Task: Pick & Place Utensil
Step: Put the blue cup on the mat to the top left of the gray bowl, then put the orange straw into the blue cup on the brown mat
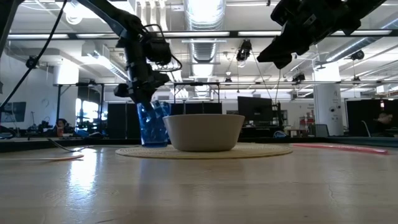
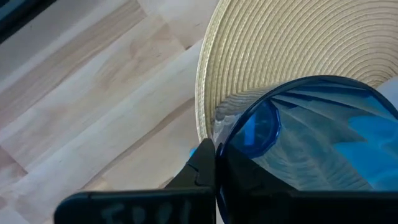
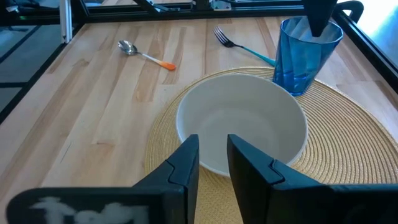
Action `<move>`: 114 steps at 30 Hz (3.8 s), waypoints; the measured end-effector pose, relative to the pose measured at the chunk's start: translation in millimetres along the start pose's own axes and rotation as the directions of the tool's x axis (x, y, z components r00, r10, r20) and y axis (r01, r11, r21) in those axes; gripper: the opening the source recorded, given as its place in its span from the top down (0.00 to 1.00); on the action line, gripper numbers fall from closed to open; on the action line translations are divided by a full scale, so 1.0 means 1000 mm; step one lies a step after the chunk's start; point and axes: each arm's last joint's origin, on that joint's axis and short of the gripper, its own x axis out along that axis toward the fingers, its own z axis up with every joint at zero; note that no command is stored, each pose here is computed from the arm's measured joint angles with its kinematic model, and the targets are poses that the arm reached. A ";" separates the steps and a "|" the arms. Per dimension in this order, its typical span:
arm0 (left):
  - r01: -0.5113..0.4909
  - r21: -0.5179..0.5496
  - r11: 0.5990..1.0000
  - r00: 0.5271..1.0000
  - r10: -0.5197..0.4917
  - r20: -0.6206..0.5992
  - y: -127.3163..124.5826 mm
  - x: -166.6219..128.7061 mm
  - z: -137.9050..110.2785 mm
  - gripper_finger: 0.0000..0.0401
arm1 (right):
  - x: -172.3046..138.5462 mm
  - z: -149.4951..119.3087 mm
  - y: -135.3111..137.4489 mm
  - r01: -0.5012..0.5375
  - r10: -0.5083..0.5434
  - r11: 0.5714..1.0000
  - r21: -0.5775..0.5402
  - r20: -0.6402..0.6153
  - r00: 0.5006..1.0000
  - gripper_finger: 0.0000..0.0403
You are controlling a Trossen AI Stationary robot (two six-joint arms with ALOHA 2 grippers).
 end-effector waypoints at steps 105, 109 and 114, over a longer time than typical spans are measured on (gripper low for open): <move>0.271 0.613 0.742 0.648 -0.612 0.453 -0.089 -0.085 -0.114 0.62 | -0.085 0.006 0.017 0.449 -0.182 0.755 0.477 -0.506 0.843 0.87; 0.281 0.624 0.729 0.607 -0.639 0.473 -0.090 -0.074 -0.118 0.62 | -0.082 -0.007 0.017 0.493 -0.173 0.711 0.501 -0.555 0.813 0.87; 0.289 0.638 0.714 0.523 -0.675 0.520 -0.090 -0.064 -0.121 0.62 | -0.076 -0.017 0.015 0.535 -0.182 0.680 0.501 -0.591 0.786 0.87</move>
